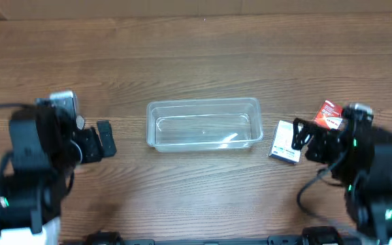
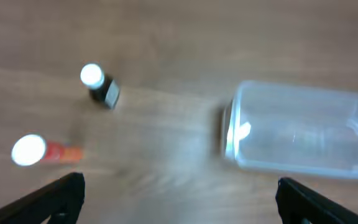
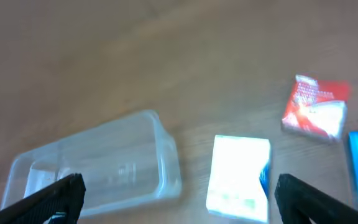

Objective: Pack container
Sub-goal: 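Move left gripper to the dark bottle and grasp it by the cap, then carry the dark bottle into the container's left end and release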

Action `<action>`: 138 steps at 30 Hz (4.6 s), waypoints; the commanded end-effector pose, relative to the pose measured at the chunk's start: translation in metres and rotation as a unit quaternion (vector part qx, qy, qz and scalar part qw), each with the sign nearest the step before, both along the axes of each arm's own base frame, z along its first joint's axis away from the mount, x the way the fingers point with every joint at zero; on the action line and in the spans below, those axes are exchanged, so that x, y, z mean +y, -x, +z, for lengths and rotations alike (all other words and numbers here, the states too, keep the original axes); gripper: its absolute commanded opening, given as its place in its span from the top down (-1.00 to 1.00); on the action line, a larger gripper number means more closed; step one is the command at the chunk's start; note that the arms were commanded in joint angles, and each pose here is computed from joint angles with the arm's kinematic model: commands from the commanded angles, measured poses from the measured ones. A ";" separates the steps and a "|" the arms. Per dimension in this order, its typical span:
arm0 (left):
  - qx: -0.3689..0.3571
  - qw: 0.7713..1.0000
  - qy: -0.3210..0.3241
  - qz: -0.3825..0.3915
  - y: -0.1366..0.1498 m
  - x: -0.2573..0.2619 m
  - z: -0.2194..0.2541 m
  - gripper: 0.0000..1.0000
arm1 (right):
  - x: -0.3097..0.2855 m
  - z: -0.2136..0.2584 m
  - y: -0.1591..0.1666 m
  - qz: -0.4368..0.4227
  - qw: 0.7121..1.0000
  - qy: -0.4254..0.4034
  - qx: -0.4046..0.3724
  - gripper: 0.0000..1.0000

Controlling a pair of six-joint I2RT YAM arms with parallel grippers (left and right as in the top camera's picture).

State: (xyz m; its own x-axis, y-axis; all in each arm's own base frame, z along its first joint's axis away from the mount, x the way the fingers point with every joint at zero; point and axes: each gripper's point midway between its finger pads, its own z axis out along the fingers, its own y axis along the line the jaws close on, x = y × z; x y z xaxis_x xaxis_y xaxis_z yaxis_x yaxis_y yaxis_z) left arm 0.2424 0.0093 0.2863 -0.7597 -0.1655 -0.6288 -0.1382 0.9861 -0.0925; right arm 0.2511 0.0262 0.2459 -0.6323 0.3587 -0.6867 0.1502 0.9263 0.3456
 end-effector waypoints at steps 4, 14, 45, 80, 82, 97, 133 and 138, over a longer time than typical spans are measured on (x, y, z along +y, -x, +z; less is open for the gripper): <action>0.095 0.995 -0.021 -0.035 -0.005 0.002 0.008 -1.00 | -0.017 -0.005 -0.017 -0.016 0.988 0.060 0.144 -1.00; 0.076 0.990 -0.069 0.100 -0.037 0.071 0.016 -1.00 | -0.018 -0.030 -0.028 -0.007 0.977 0.074 0.199 -1.00; 0.327 0.943 -0.053 0.033 -0.136 0.132 -0.208 -0.35 | -0.018 -0.032 -0.025 -0.006 0.976 0.074 0.205 -1.00; 0.338 0.939 -0.063 0.012 -0.132 0.132 -0.208 0.42 | -0.018 -0.032 -0.025 -0.006 0.976 0.074 0.205 -1.00; 0.338 0.939 -0.063 0.012 -0.132 0.131 -0.208 0.49 | -0.018 -0.032 -0.025 -0.006 0.976 0.074 0.205 -1.00; 0.213 0.977 -0.023 -0.023 -0.155 0.062 -0.097 0.92 | -0.025 -0.032 -0.024 -0.019 0.974 0.091 0.207 -1.00; 0.305 0.950 -0.024 0.067 -0.122 -0.115 -0.192 0.92 | -0.024 -0.035 -0.018 -0.015 0.971 0.089 0.221 -1.00; 0.282 0.957 -0.012 0.070 -0.138 -0.113 -0.193 0.92 | -0.024 -0.035 -0.018 -0.015 0.971 0.089 0.220 -1.00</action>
State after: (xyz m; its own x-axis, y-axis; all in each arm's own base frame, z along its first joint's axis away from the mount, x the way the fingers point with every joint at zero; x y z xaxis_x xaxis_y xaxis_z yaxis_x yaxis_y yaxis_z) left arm 0.3720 -0.1069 0.0899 -0.9591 -0.2682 -0.0912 -0.2739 0.9600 0.0574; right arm 0.2642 0.0033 0.1991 -0.8858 0.2813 -0.3691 0.2765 0.9587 0.0672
